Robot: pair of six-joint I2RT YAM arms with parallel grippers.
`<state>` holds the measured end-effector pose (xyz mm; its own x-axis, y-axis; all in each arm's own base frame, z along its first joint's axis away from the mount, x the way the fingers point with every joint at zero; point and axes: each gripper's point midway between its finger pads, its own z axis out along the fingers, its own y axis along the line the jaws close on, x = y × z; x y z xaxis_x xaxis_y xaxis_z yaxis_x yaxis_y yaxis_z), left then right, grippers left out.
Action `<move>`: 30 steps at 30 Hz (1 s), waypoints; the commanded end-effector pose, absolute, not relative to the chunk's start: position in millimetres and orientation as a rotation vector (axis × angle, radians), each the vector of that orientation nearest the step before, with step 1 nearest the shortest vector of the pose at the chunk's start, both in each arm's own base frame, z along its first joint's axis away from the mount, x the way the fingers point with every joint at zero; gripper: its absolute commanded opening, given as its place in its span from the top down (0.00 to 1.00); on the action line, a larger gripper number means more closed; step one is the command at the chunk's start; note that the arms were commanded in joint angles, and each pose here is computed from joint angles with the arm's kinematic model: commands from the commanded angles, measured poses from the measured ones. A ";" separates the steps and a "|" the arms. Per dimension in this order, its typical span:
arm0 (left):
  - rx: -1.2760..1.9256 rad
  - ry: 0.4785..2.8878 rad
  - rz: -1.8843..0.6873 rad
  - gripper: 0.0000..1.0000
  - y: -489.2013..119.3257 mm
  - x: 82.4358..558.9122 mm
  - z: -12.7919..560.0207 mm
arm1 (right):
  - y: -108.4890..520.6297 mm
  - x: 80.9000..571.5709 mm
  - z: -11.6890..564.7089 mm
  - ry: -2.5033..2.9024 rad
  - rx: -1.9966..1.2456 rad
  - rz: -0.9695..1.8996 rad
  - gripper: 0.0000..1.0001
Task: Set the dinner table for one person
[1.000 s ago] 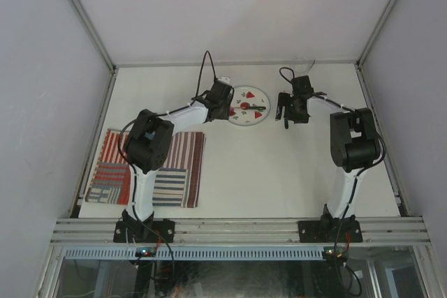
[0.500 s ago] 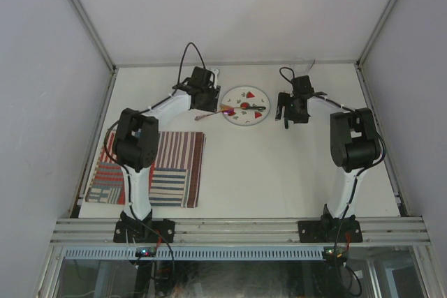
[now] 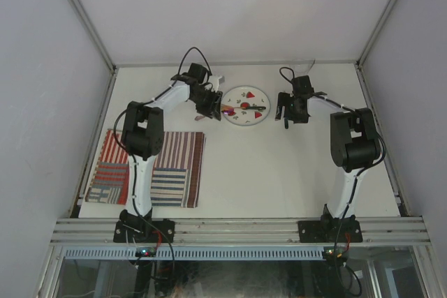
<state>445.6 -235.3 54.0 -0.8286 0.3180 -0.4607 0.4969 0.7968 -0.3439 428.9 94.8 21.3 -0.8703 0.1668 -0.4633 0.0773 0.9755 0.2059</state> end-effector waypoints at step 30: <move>0.792 2.555 -0.434 0.51 -215.9 477.1 92.1 | 99.6 438.7 33.4 2.587 0.160 0.292 0.24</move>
